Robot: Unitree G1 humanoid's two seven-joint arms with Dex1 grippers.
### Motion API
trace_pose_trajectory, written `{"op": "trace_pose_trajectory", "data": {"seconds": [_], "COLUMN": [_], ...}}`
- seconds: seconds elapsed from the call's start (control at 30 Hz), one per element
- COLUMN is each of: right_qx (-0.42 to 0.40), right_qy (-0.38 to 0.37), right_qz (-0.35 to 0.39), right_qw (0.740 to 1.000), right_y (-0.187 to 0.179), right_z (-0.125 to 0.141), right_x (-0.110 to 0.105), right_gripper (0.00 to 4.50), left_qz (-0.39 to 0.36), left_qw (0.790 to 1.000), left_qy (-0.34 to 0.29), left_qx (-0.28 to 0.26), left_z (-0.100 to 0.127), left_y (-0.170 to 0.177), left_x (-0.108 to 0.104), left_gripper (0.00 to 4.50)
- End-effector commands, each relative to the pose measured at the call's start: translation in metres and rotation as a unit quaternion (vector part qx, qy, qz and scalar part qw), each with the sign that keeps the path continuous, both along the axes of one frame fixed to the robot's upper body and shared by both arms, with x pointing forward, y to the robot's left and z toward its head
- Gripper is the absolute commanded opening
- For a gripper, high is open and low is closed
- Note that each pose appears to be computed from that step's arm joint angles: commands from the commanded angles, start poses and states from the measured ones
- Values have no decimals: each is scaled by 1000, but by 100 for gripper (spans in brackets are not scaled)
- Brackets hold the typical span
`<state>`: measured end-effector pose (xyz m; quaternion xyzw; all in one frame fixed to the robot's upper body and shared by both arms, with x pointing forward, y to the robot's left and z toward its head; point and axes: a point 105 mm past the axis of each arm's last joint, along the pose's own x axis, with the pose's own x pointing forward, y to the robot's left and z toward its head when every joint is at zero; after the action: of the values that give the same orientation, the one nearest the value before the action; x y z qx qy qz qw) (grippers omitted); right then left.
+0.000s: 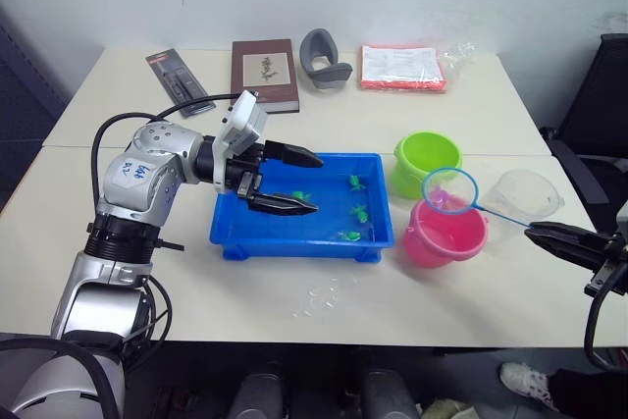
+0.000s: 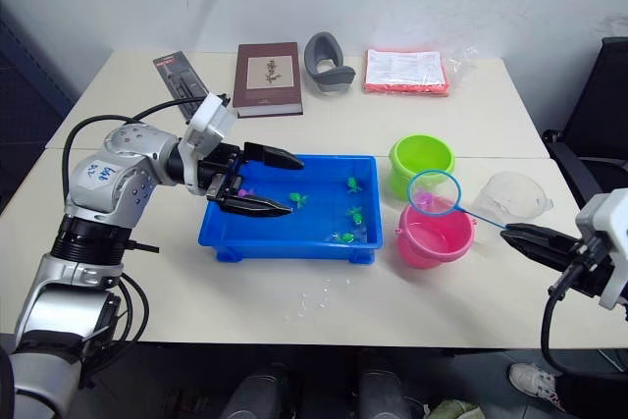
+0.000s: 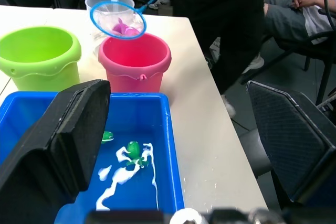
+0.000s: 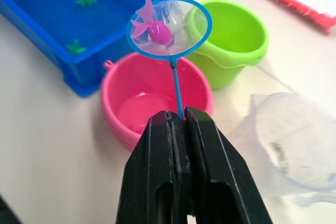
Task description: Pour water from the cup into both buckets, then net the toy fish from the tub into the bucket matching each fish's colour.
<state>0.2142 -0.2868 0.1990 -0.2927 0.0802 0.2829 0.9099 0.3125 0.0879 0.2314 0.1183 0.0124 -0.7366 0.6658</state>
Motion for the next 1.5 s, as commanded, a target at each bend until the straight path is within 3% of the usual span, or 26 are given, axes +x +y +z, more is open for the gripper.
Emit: {"op": "trace_pose_trajectory", "data": {"seconds": [0.03, 0.13, 0.23, 0.3, 0.37, 0.43, 0.5, 0.53, 0.8, 0.93, 1.07, 1.23, 1.37, 1.5], "right_qx": [-174, -319, -448, -492, -516, -505, -532, -534, -473, -301, -146, -53, 32, 40], "right_qy": [-83, -159, -213, -248, -266, -287, -273, -272, -274, -250, -164, -72, -1, 52], "right_qz": [40, 67, 147, 198, 173, 150, 205, 205, 164, 136, 137, 167, 200, 232], "right_qw": [980, 932, 856, 811, 796, 800, 775, 774, 821, 910, 966, 982, 979, 971], "right_y": [-1, -5, 6, 17, 8, 5, 14, 14, 11, 31, 57, 93, 133, 159], "right_z": [5, 14, 13, 12, 25, 39, 27, 27, 43, 58, 56, 42, 27, 11], "right_x": [-5, 2, 3, 1, 9, 14, 9, 9, 12, 21, 37, 57, 75, 89], "right_gripper": [0, 0, 0, 0, 0, 0, 0, 0, 0, 0, 0, 0, 0, 0], "left_qz": [-13, -11, -14, -14, -15, -25, -16, -12, 8, 13, 46, 129, 218, 299], "left_qw": [1000, 999, 999, 999, 999, 999, 999, 999, 999, 999, 999, 991, 975, 952], "left_qy": [-20, -32, -33, -40, -35, -33, -43, -41, -39, -18, 0, -5, 5, 27], "left_qx": [8, 16, 14, 22, 11, 13, 20, 17, 19, 26, 21, 27, 50, 67], "left_z": [3, 6, 9, 8, 10, 8, 6, 8, 5, -7, -13, -14, -22, -25], "left_y": [1, 1, 0, 1, -3, -3, -2, -2, 4, 9, 22, 50, 93, 133], "left_x": [-3, 1, 3, 6, 5, 1, 4, 6, 11, 8, 6, 9, -12, -33], "left_gripper": [447, 447, 447, 447, 447, 447, 447, 447, 447, 447, 447, 447, 447, 447]}}
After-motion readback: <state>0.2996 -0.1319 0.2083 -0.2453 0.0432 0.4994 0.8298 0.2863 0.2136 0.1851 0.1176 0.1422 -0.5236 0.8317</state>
